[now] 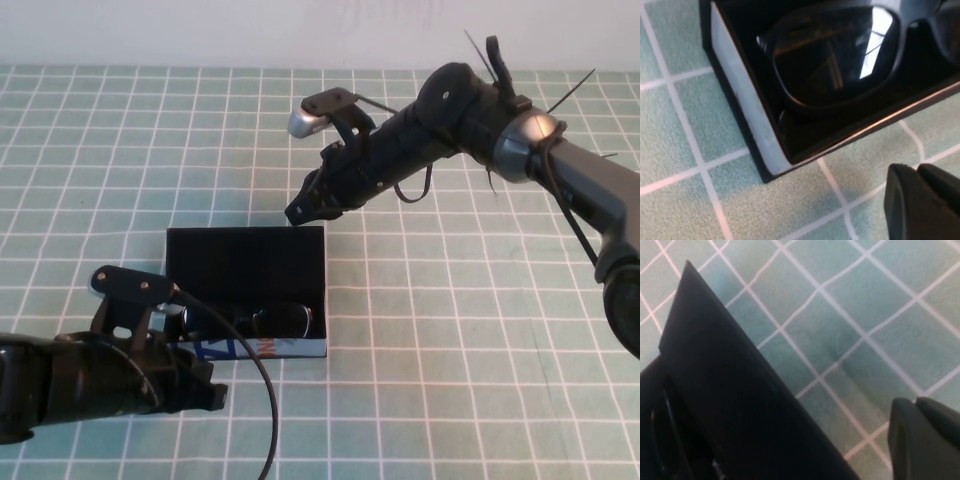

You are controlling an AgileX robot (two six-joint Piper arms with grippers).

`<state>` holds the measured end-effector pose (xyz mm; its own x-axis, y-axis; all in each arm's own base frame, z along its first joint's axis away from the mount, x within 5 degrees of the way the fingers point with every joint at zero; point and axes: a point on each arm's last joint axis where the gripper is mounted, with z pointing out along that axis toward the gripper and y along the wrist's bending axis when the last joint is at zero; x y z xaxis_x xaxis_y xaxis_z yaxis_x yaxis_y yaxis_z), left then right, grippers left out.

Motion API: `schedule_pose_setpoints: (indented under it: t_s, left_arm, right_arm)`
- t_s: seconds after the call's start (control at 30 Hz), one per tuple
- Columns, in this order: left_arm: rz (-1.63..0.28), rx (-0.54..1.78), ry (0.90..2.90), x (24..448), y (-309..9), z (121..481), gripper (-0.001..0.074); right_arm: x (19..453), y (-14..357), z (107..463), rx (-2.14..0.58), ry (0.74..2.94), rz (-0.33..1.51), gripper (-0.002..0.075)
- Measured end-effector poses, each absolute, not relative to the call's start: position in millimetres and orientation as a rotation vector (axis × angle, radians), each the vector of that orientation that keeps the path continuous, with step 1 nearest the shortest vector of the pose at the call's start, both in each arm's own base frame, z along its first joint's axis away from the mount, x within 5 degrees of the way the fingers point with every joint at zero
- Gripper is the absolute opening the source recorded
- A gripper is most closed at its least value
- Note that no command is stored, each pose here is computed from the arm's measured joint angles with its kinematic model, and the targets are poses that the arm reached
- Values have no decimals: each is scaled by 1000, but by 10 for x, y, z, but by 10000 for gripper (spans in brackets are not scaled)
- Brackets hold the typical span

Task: Return glasses to glasses case
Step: Close the glasses case

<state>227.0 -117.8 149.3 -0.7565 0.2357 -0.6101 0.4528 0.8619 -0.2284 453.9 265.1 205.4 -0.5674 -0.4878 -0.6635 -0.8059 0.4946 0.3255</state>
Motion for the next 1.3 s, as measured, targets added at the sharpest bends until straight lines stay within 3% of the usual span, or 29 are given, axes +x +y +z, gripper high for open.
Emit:
schedule_pose_setpoints:
  t_s: [0.7, 0.97, 1.3]
  left_arm:
    - [-523, 505, 2467, 2305, -1218, 1428, 2]
    - [-524, 503, 2467, 2305, -1218, 1429, 2]
    - [-524, 503, 2467, 2305, -1218, 1429, 2]
  right_arm:
    - [4320, 2766, 2092, -1318, 2052, 1194, -11]
    - [4281, 2819, 2086, -1294, 2099, 1215, -11]
    - [3997, 3167, 2002, -1374, 2218, 1186, -11]
